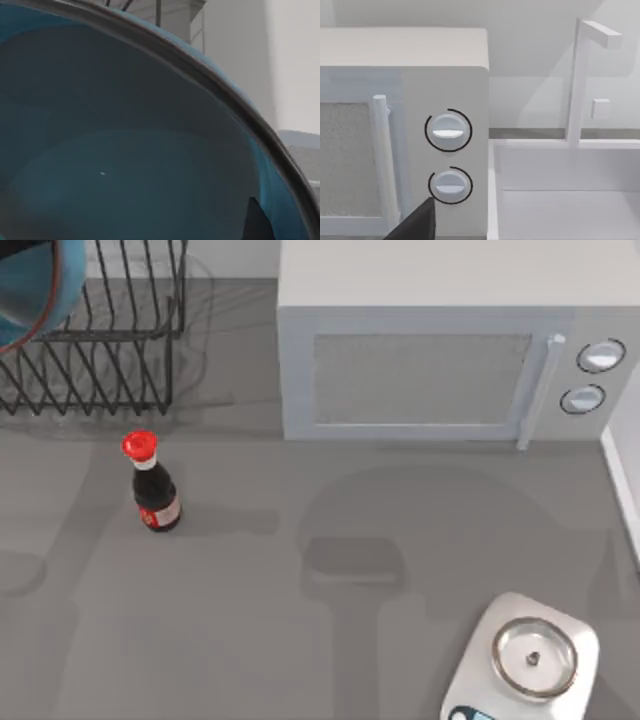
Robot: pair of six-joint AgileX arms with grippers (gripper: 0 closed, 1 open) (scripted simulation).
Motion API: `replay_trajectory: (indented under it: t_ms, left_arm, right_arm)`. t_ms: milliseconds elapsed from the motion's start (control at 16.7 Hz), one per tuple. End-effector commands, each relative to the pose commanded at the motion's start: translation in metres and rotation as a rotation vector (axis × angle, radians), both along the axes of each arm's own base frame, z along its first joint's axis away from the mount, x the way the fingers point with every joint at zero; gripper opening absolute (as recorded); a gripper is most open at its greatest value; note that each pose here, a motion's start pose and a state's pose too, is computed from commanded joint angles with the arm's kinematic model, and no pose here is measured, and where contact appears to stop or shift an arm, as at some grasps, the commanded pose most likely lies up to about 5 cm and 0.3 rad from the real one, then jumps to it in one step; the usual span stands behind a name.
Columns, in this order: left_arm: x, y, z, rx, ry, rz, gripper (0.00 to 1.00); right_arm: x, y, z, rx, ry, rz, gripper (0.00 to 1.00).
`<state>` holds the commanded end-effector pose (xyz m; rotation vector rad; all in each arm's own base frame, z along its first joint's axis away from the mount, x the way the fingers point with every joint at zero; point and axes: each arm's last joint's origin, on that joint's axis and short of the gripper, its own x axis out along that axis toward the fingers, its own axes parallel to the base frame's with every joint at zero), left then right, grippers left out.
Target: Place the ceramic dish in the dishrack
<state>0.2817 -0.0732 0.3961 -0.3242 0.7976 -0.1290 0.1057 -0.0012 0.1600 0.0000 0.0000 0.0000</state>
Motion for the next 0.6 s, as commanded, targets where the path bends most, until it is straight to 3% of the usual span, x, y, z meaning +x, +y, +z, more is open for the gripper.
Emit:
replay_trajectory:
  t_ms: [120,360,600]
  left_arm:
    - [-0.01,0.039,0.012,0.03,-0.221,0.047,0.0]
    - [-0.054,0.088,0.025,0.175,-0.589,0.101,0.0]
    - [-0.094,0.102,0.024,0.296,-0.779,0.114,0.0]
  right_arm:
    - [0.0,0.0,0.0,0.0,0.0,0.0,1.0]
    - [0.0,0.0,0.0,0.0,0.0,0.0,1.0]
    - [0.0,0.0,0.0,0.0,0.0,0.0,1.0]
